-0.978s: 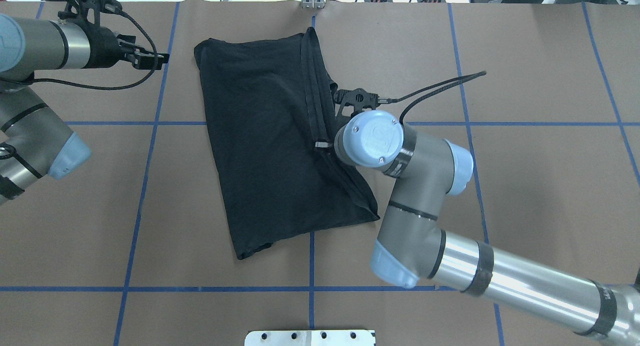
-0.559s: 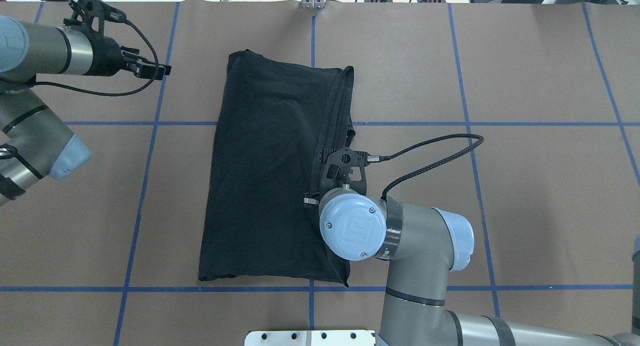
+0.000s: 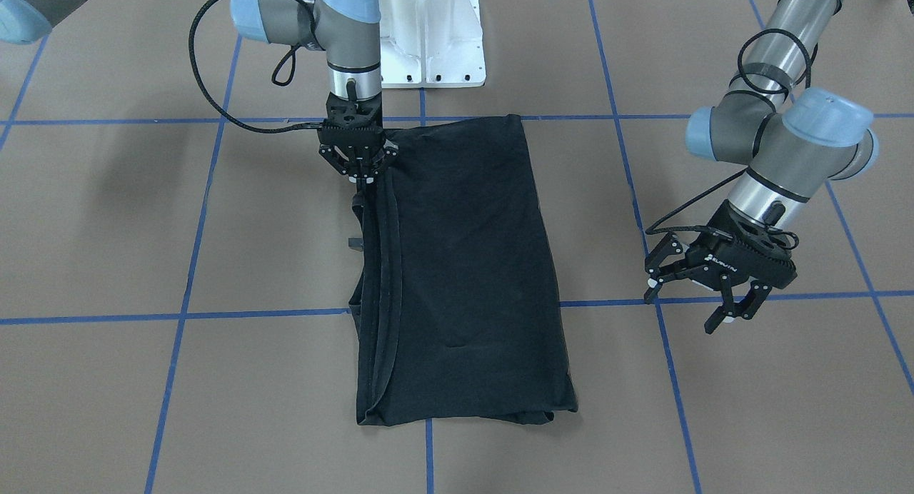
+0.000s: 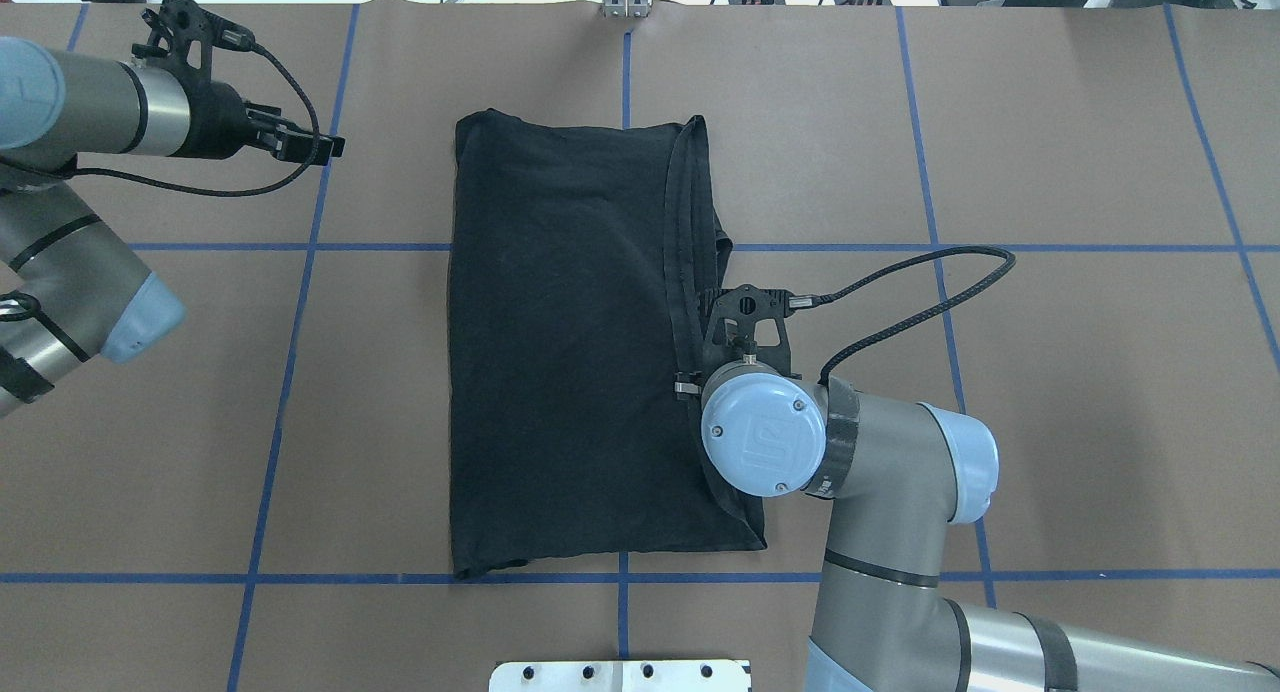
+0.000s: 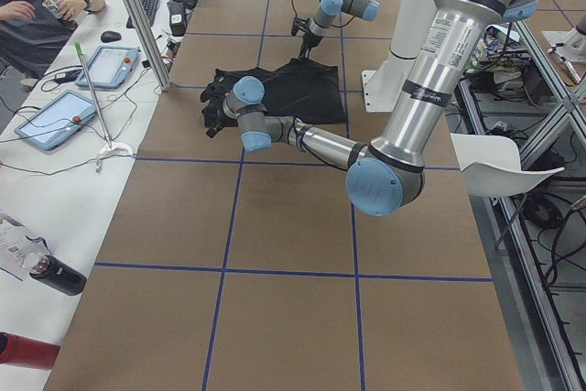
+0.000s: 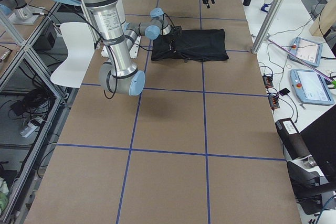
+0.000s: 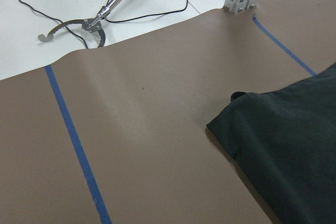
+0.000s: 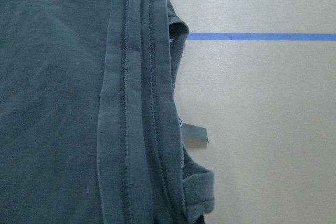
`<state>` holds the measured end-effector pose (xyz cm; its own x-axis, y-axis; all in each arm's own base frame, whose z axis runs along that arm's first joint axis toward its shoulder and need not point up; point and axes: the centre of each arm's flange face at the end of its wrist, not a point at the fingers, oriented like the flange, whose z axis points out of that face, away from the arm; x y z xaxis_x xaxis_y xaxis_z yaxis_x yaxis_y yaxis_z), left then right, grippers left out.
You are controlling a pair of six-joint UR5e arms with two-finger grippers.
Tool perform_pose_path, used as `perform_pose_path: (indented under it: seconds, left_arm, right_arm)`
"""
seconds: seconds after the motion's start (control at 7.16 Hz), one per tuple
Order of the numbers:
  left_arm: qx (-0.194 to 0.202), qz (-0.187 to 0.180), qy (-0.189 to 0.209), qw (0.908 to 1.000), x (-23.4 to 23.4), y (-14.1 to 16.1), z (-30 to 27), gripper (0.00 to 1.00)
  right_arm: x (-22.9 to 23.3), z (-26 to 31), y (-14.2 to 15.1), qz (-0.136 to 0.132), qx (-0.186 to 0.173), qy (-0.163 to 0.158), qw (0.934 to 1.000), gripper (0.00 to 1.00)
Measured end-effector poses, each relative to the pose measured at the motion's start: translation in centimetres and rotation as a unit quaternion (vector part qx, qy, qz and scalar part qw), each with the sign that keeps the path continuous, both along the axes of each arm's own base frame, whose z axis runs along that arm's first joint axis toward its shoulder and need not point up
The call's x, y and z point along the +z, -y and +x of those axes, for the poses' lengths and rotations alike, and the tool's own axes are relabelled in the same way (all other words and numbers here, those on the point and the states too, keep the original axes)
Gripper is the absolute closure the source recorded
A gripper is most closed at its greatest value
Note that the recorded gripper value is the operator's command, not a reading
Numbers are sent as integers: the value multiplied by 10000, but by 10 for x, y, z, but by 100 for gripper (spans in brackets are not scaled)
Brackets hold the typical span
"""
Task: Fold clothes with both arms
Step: 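Slide the right gripper along the shirt's long edge toward the robot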
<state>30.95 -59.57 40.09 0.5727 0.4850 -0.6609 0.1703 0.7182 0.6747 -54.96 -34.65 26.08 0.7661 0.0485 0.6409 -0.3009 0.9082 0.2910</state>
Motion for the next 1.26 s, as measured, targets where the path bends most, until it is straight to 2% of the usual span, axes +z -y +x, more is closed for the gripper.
perform_pose_path:
  seconds: [0.28, 0.56, 0.84, 1.12, 1.26]
  left_arm:
    - [18, -29, 15, 10000, 3, 0, 3, 0]
    - [21, -51, 13, 10000, 4, -1, 4, 0]
    - [24, -136, -22, 9999, 6, -2, 8, 0]
    - [25, -244, -70, 9997, 8, -4, 13, 0]
    - [31, -263, -77, 9996, 8, -5, 14, 0]
  right_arm:
    - [11, 1, -2, -4, 29, -80, 10000, 0]
    - [-4, 17, 16, -57, 67, 68, 9999, 0]
    - [-28, 34, 24, -263, -261, 347, 9987, 0]
    - [-29, 25, -3, -345, -646, 262, 9970, 1]
    - [-25, 15, -27, -305, -943, 122, 9950, 6]
